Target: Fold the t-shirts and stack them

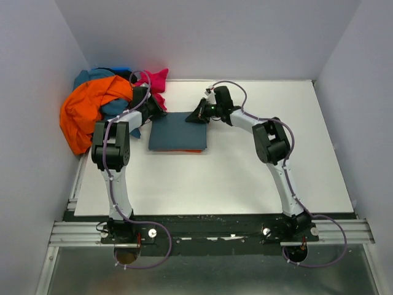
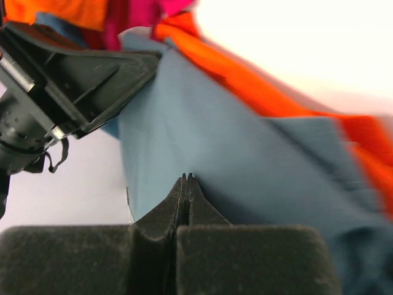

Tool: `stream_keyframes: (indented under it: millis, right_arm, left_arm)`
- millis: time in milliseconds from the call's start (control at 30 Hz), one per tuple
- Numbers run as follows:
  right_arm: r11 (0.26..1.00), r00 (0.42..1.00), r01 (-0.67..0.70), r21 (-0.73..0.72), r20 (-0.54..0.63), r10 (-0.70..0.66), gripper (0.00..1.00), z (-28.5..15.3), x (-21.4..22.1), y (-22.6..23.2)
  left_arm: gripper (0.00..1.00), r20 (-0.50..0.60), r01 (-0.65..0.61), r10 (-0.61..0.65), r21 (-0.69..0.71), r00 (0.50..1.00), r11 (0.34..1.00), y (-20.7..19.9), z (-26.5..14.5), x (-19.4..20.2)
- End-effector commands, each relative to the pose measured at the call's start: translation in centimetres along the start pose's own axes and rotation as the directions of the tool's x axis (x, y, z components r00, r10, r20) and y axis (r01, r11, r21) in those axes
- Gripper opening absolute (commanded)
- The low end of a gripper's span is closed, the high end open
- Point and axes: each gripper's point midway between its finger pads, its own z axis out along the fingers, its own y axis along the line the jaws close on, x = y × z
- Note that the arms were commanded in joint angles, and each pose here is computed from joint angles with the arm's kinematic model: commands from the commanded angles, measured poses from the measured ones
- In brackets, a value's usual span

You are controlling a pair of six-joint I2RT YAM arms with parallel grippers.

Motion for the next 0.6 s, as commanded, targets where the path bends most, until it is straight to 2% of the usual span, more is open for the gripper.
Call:
stream_keyframes:
  millis: [0, 133, 300, 400, 567]
  right_arm:
    - [0.991, 0.991, -0.135, 0.024, -0.021, 0.136, 0.01, 0.2, -0.1, -4.0]
    - [0.991, 0.991, -0.132, 0.025, -0.026, 0.132, 0.01, -0.9, -0.3, -4.0]
    - [1.000, 1.000, 0.018, 0.005, -0.003, -0.018, 0.01, -3.7, -0.5, 0.6]
    - [0.996, 0.997, 0.083, -0.035, -0.005, -0.083, 0.01, -5.4, 0.7, 3.7]
    - [0.989, 0.993, 0.078, -0.123, -0.084, -0.088, 0.01, -5.2, 5.6, 5.8]
  left_arm:
    - [0.00, -0.059, 0.041, -0.040, 0.018, 0.997, 0.999, 1.1, 1.7, 1.7]
    - [0.00, -0.028, 0.013, -0.012, 0.031, 1.000, 0.999, 0.1, 0.5, 0.4]
    - [0.00, 0.073, -0.059, 0.052, 0.093, 0.996, 0.994, -4.1, -4.5, -2.6]
    - [0.00, 0.121, -0.087, 0.075, 0.091, 0.990, 0.992, -5.4, -7.9, -2.9]
    - [0.00, 0.086, -0.017, 0.007, 0.108, 0.996, 0.994, -4.0, -10.8, 1.9]
